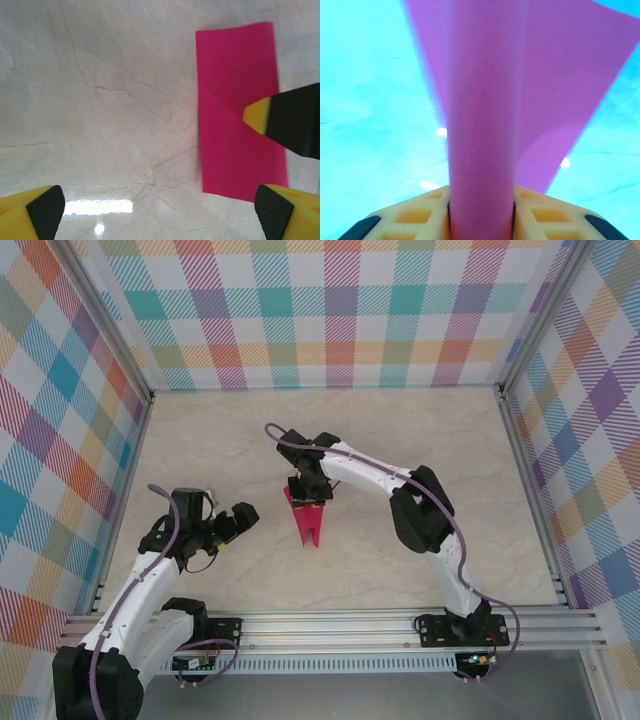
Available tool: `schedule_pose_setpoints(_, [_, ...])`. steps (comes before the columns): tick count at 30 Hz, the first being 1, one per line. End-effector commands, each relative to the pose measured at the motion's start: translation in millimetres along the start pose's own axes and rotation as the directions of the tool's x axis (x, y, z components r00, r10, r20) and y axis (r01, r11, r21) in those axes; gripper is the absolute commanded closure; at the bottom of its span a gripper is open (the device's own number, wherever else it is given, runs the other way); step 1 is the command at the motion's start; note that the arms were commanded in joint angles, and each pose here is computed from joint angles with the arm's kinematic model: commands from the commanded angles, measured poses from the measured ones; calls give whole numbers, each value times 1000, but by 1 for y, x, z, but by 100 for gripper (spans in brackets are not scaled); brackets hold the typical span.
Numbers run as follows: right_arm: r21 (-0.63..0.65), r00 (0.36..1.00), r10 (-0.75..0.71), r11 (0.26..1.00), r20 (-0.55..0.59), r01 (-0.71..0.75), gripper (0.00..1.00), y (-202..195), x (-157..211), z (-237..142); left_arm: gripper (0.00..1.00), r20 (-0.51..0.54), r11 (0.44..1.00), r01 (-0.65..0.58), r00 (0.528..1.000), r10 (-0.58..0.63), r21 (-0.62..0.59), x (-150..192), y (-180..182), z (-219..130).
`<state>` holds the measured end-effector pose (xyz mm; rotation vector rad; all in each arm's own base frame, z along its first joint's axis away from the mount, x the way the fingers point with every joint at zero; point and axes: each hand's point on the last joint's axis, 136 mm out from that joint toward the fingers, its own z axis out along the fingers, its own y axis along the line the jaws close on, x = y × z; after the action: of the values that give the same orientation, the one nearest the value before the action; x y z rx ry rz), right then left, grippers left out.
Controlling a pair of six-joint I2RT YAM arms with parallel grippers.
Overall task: Fold a paper plane with a square sheet of paper (pick it up from the middle)
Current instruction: Fold the square sheet of paper in half at the center of the table, then hold the square sheet of paper at the center of the table.
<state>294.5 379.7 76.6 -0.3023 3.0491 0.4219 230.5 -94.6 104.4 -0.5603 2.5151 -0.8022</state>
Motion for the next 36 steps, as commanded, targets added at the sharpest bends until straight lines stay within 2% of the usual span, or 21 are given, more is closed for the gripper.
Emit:
schedule_pose_setpoints(1, [-296,999,2,955,49,12,69,51,-3,-47,0,3,1000,-20,1000,20,8,-1,-7,-6])
schedule_pose_setpoints(5, [-501,997,48,865,59,-12,68,70,-7,-71,0,7,999,-18,1000,17,26,-2,-12,-8])
schedule_pose_setpoints(8, [-574,993,118,814,11,-90,66,65,-9,-59,0,10,998,-10,1000,9,57,-3,-17,-8])
schedule_pose_setpoints(13, [-555,968,247,799,-44,-230,63,32,2,-11,0,-16,994,3,1000,-1,111,1,-25,-5])
schedule_pose_setpoints(18, [-515,956,292,813,-43,-271,58,5,16,13,0,-32,989,16,999,-11,147,5,-28,-2])
schedule_pose_setpoints(22, [-459,953,301,844,-22,-277,50,-12,27,16,0,-41,986,13,999,-6,167,7,-32,0])
schedule_pose_setpoints(28, [-338,962,272,904,-13,-260,46,-34,40,14,1,-61,983,-6,998,17,182,10,-40,5])
schedule_pose_setpoints(36, [-292,981,190,937,-42,-194,44,-37,45,13,16,-69,989,-32,997,43,147,14,-46,14])
